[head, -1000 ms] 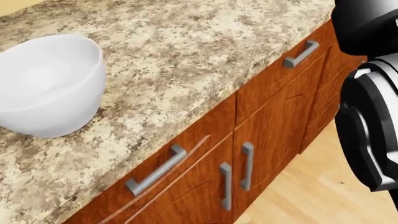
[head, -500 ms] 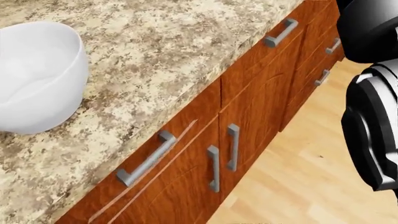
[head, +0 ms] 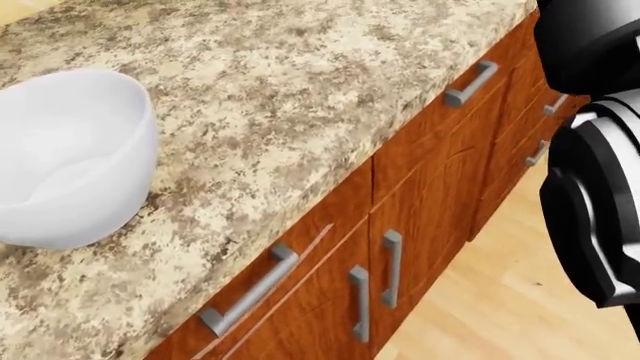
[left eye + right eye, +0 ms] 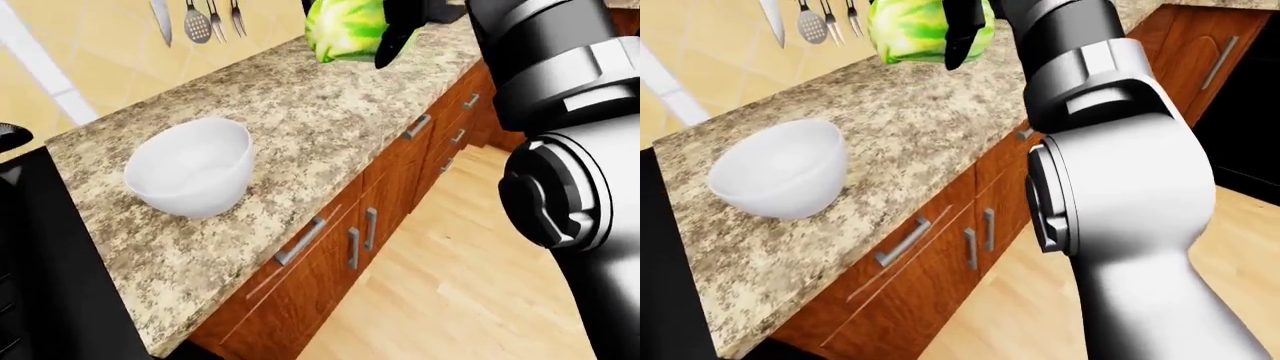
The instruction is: Pick the zucchini from the pan and place it in the bowl.
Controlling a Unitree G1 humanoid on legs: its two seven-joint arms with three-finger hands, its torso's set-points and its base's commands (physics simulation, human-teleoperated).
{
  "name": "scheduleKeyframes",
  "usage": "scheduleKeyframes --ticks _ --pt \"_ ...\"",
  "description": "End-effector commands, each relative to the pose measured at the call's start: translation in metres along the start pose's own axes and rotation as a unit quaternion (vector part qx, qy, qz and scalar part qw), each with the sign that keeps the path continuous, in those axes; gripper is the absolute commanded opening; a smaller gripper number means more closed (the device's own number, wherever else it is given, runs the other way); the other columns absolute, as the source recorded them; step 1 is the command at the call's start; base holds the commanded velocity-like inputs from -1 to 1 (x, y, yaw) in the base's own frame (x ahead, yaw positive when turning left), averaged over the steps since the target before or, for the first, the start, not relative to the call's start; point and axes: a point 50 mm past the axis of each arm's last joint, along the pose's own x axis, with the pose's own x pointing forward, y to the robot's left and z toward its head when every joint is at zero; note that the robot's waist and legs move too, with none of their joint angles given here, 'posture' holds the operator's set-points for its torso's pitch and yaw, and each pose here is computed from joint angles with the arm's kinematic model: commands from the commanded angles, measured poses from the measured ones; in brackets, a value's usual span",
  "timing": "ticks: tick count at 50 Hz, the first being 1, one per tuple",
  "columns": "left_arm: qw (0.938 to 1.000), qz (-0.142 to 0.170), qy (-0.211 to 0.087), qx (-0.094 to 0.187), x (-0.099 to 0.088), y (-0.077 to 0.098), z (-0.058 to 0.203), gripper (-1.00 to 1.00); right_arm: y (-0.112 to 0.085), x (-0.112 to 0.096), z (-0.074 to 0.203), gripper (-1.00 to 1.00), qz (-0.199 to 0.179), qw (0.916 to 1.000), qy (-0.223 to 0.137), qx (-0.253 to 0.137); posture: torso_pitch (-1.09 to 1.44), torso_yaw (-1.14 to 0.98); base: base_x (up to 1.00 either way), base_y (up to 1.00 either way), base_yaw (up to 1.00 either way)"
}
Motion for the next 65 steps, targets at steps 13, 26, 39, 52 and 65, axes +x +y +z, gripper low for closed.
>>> scheduleKeyframes --ticks 13,26,39,52,65 --pt "0.9994 0.001 -0.034 0.008 0.0032 0.0004 0.0148 1.0 -0.0239 -0.007 0.0144 -1.0 -0.044 0.9988 -0.02 -0.012 0.0 0.0 0.0 0.0 0.42" --pt "0.9994 0.001 -0.034 0.007 0.0033 0.0005 0.0153 1.0 -0.0249 -0.0073 0.0153 -1.0 -0.043 0.9988 -0.023 -0.008 0.0 0.0 0.0 0.0 0.61" --pt "0.9994 0.001 -0.035 0.008 0.0026 0.0009 0.0156 1.0 -0.0247 -0.0071 0.0155 -1.0 -0.043 0.9988 -0.024 -0.007 0.0 0.0 0.0 0.0 0.72" --pt "0.9993 0.002 -0.035 0.008 0.0034 0.0011 0.017 1.0 -0.0256 -0.0073 0.0167 -1.0 -0.041 0.9988 -0.025 -0.008 0.0 0.0 0.0 0.0 0.79" --pt "0.9993 0.003 -0.035 0.01 0.0035 0.0012 0.0162 1.0 -0.0253 -0.0076 0.0151 -1.0 -0.038 0.999 -0.022 0.0 0.0 0.0 0.0 0.0 0.48"
